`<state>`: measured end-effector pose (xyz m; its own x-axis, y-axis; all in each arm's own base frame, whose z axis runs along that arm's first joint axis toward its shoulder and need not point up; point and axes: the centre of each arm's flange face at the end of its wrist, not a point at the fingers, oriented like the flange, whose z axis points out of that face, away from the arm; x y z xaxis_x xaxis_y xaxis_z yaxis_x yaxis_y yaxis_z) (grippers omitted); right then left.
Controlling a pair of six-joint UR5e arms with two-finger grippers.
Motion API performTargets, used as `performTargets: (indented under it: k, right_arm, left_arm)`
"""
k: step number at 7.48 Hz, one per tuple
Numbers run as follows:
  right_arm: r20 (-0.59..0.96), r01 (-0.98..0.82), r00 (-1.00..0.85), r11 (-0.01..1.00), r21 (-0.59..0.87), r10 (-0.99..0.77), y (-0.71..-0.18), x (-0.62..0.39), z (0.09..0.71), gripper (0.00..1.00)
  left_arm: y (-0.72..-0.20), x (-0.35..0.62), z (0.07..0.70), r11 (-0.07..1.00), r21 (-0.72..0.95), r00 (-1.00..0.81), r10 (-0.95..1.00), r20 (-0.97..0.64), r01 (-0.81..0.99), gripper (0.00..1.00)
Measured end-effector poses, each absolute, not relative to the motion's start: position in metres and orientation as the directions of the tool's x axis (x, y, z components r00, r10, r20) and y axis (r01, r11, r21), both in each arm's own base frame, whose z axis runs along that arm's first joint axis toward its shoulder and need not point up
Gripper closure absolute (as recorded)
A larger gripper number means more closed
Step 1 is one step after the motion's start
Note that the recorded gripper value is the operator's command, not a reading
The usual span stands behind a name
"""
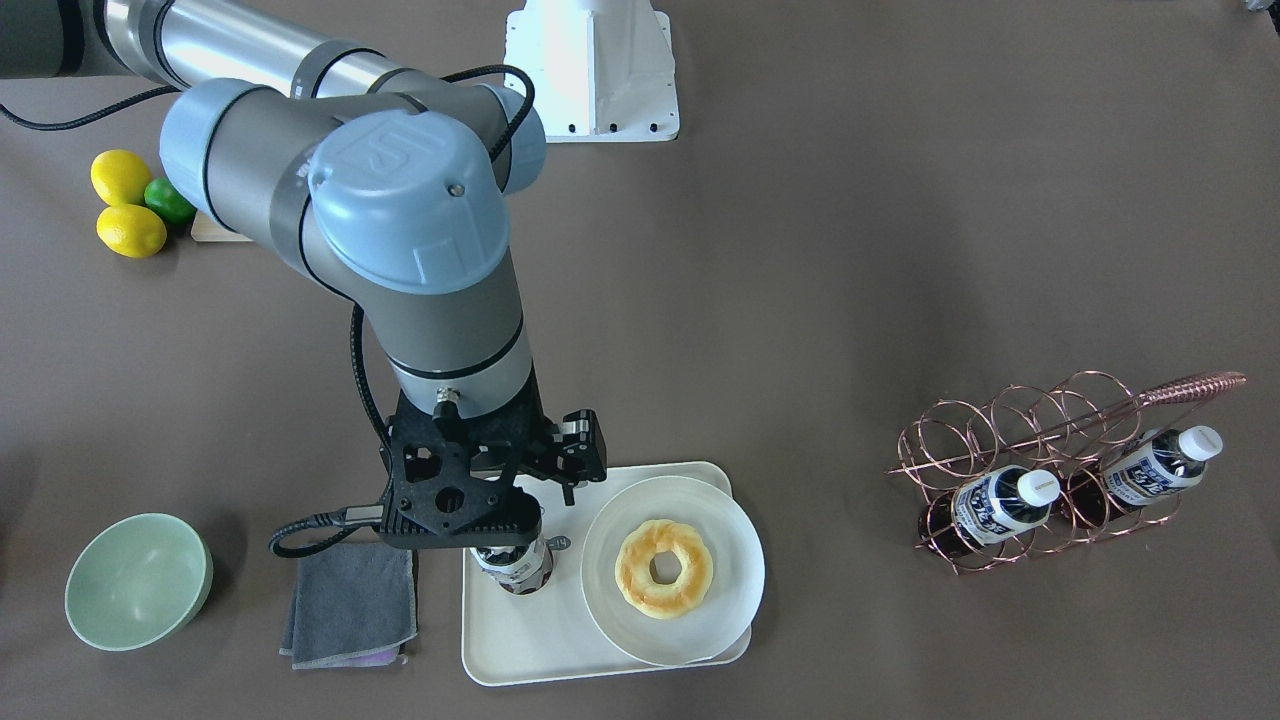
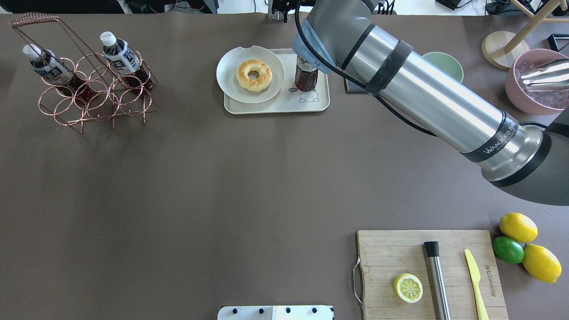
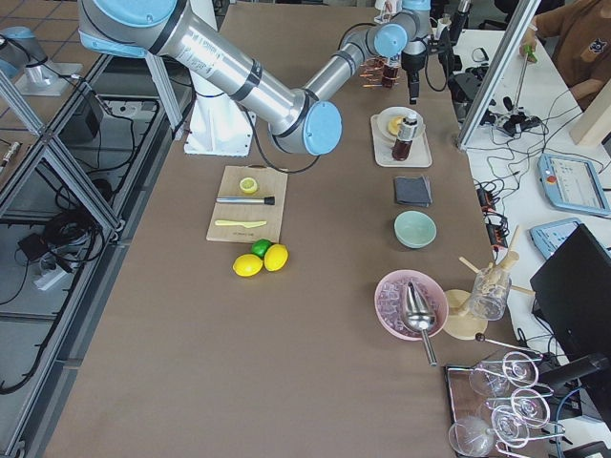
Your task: Place tea on tray
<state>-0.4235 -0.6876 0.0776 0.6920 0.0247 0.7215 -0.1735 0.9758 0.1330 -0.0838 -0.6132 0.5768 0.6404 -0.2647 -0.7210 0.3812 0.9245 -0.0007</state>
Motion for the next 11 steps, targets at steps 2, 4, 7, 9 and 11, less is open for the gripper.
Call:
performTargets:
  k: [2,4,7,9,11]
  right_arm:
    - [0.722,-0.166,0.69,0.982,0.091,0.05,-0.645,-0.376,0.03,0.0]
    - [0.679,-0.169,0.727,0.985,0.027,0.106,-0.583,-0.314,0.008,0.0]
    - [0.535,-0.111,0.837,0.993,-0.035,0.112,-0.538,-0.22,0.115,0.01]
    - [0.446,0.021,0.895,0.999,-0.026,-0.007,-0.527,-0.141,0.234,0.0]
    - [0.479,0.031,0.878,0.995,-0.092,0.017,-0.526,-0.055,0.341,0.0]
  left_arm:
    - [-0.613,-0.084,0.577,0.924,-0.003,0.64,-0.267,-0.72,0.382,0.03]
    - [-0.607,-0.087,0.585,0.923,-0.016,0.638,-0.279,-0.718,0.385,0.03]
    - [-0.58,-0.09,0.612,0.926,-0.053,0.626,-0.293,-0.722,0.373,0.03]
    - [-0.551,-0.087,0.64,0.942,-0.08,0.612,-0.275,-0.741,0.327,0.03]
    - [-0.528,-0.085,0.664,0.942,-0.117,0.606,-0.295,-0.739,0.315,0.03]
